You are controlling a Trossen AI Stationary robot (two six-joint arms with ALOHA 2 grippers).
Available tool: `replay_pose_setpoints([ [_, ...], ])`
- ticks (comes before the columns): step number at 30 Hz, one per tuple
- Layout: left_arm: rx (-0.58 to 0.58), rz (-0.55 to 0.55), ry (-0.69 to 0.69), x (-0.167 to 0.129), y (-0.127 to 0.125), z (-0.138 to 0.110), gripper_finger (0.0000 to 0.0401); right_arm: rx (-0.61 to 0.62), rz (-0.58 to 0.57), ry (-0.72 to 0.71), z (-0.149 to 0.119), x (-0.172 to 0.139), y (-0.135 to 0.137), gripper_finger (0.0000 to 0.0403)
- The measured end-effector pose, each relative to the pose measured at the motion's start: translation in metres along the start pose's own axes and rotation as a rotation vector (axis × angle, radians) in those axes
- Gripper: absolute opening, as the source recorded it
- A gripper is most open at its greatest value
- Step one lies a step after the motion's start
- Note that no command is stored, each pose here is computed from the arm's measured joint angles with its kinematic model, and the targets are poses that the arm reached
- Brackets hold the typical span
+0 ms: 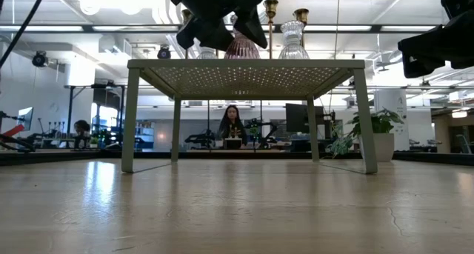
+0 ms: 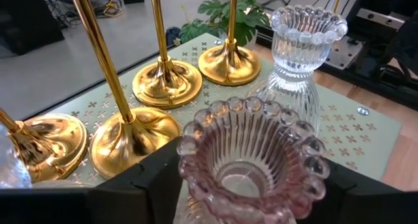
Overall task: Pick & Place candle stick holders
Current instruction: Put the pink crystal glass candle holder on the shelf
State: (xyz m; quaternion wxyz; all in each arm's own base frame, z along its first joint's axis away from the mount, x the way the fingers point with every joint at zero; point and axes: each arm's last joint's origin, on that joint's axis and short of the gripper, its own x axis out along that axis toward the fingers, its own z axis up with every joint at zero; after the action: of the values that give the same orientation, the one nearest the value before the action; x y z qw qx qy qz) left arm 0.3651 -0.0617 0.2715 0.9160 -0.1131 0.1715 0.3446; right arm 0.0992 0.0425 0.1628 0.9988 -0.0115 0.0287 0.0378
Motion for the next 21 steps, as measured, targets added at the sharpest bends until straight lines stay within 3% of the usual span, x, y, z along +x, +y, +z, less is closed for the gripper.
replay_pose_setpoints([
  [8, 0.0, 0.004, -0.005, 0.0, 0.0, 0.001, 0.0277, 0.0, 0.0, 0.0, 0.0, 0.0, 0.0, 0.0009],
  [21, -0.003, 0.001, 0.001, -0.014, 0.002, 0.012, 0.0282, 0.0, 0.0, 0.0, 0.0, 0.0, 0.0, 0.0009],
])
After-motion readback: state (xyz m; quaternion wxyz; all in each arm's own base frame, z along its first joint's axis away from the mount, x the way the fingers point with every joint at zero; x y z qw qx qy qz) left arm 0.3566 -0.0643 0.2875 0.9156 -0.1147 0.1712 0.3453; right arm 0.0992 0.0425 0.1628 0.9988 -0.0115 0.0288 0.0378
